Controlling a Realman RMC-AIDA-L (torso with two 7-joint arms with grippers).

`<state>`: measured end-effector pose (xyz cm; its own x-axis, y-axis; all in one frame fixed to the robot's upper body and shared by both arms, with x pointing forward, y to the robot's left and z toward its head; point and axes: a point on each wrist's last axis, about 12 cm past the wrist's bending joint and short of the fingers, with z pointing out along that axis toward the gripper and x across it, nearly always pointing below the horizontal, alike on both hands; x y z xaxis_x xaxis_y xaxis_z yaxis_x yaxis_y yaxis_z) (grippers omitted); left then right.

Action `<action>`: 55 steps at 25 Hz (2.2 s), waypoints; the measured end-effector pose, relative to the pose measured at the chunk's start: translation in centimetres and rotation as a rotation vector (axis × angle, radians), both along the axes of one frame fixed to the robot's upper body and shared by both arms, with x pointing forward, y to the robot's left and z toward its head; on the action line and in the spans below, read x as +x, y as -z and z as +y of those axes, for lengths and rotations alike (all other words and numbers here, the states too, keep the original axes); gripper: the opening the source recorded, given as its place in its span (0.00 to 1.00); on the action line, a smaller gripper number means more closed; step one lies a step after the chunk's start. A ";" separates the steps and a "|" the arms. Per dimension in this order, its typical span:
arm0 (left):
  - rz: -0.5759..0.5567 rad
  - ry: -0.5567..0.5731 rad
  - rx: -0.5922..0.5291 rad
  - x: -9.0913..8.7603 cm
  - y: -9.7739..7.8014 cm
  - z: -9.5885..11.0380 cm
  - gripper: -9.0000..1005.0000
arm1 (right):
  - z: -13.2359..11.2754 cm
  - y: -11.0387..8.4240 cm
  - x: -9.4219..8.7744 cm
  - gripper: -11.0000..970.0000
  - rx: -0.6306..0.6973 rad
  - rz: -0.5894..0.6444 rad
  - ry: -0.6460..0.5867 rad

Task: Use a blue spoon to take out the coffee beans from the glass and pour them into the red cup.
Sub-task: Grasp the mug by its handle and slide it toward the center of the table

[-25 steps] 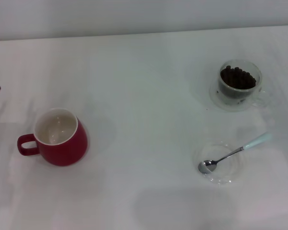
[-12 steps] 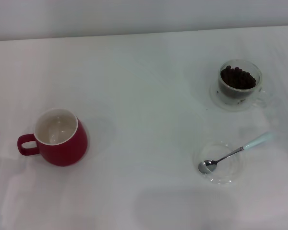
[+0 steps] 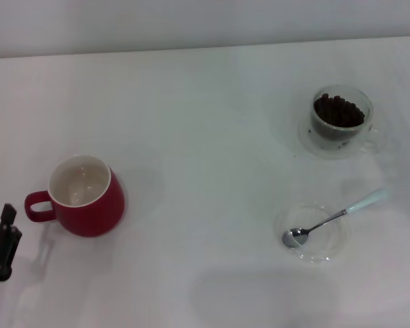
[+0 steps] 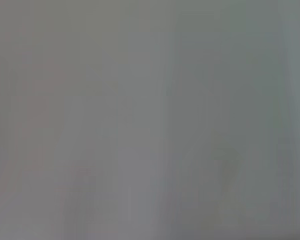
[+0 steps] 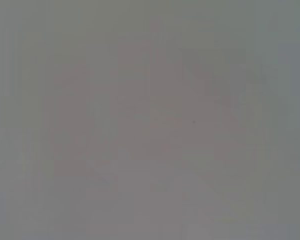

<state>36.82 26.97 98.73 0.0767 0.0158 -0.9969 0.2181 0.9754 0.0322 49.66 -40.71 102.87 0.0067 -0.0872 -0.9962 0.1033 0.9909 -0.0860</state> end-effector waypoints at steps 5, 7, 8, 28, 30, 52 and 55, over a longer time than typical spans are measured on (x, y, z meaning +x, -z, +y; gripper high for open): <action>0.048 -0.023 -0.002 -1.0 0.6 0.2 0.65 | -0.1 0.1 -0.2 0.87 0.001 0.002 0.005; 0.073 -0.023 0.002 -1.0 0.9 0.1 0.65 | -0.1 0.0 -0.1 0.87 0.002 0.001 0.008; 0.087 -0.021 0.005 -0.9 1.0 0.1 0.65 | -0.1 0.0 -0.1 0.87 0.002 0.000 0.009; 0.193 0.019 0.062 3.4 2.0 -0.2 0.64 | 0.3 0.6 -1.3 0.87 0.050 -0.013 0.010; 0.204 0.023 0.068 3.7 2.1 -0.2 0.64 | 0.2 0.6 -1.4 0.87 0.056 -0.014 0.011; 0.213 0.059 0.098 5.0 2.0 -0.7 0.33 | 0.5 0.5 -1.0 0.86 0.061 -0.017 0.006; 0.216 0.064 0.100 5.2 2.0 -0.8 0.22 | 0.5 0.5 -1.0 0.86 0.061 -0.017 0.006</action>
<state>42.05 26.13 96.68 -0.1340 0.1171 -0.9840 0.2914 0.9537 0.0738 48.62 -40.26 102.37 0.0233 -0.0265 -0.9994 0.1102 0.9936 -0.0238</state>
